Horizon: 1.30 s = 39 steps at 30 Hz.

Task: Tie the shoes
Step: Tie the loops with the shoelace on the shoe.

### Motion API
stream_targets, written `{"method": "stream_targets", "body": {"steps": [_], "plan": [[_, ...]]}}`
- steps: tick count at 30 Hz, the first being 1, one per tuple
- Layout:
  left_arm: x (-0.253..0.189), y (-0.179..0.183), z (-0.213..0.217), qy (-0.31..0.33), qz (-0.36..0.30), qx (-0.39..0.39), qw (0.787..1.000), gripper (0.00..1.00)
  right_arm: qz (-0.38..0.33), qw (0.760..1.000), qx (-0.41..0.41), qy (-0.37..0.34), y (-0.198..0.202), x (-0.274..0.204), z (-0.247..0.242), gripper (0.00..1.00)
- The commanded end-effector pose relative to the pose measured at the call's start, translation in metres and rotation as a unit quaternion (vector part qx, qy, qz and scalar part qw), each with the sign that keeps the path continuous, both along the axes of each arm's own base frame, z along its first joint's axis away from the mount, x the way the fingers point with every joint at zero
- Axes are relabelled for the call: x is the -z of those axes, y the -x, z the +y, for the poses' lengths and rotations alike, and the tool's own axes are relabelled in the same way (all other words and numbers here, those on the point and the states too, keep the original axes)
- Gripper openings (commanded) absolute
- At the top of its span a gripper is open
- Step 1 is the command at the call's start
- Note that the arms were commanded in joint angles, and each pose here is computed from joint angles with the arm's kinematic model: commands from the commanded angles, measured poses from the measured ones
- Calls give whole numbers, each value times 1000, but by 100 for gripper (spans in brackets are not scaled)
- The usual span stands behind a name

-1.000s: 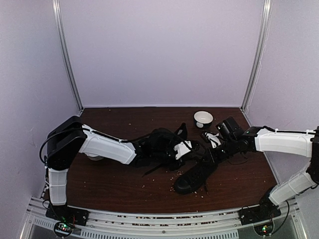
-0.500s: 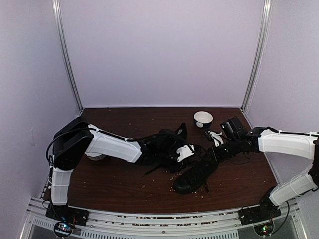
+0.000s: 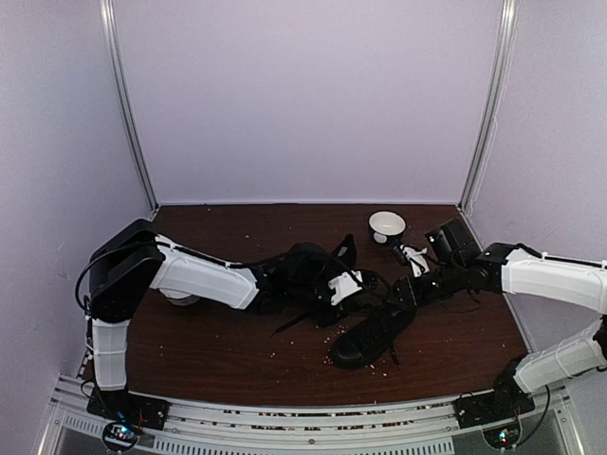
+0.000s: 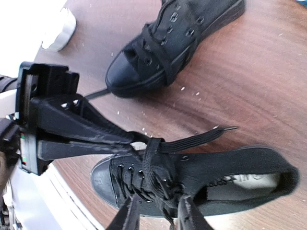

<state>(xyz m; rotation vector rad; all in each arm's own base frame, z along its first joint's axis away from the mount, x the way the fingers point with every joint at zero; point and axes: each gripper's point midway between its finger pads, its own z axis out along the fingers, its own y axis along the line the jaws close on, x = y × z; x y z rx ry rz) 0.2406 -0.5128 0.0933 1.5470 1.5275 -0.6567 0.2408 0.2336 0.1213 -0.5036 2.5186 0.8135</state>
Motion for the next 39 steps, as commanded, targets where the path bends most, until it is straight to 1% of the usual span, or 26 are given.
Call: {"method": "stream_targets", "body": {"steps": [1, 3, 5, 9, 12, 16, 19, 22, 25, 30, 35, 39], "plan": [[-47, 0, -9, 65, -16, 16, 998, 0, -4, 996, 90, 20, -15, 12, -40, 29], [-43, -1, -10, 59, -11, 16, 998, 0, -6, 990, 137, 35, -22, 22, -62, 32], [-36, -3, -9, 45, -7, 10, 999, 0, -20, 982, 173, 69, -25, 29, -81, 35], [-17, -8, -5, 8, -5, -2, 1000, 0, -24, 966, 222, 130, -24, 42, -111, 34], [-3, -8, -4, -25, 0, 1, 1000, 0, -22, 959, 243, 142, -20, 49, -123, 33], [5, -3, -4, -41, 5, 11, 999, 0, -19, 956, 254, 148, -15, 57, -130, 31], [11, 1, -6, -57, 10, 21, 998, 0, -1, 964, 234, 125, -16, 70, -115, 31], [21, 3, -9, -79, 19, 28, 996, 0, 23, 971, 212, 111, -24, 82, -98, 27], [26, 10, -11, -91, 24, 42, 995, 0, 25, 978, 191, 79, -35, 81, -78, 25], [29, 28, -15, -98, 25, 81, 992, 0, 24, 986, 161, 48, -45, 77, -55, 25], [24, 49, -23, -87, 34, 121, 988, 0, 38, 991, 126, 6, -53, 77, -28, 25], [12, 53, -28, -59, 40, 120, 990, 0, 41, 993, 107, -17, -56, 73, -13, 25]]}}
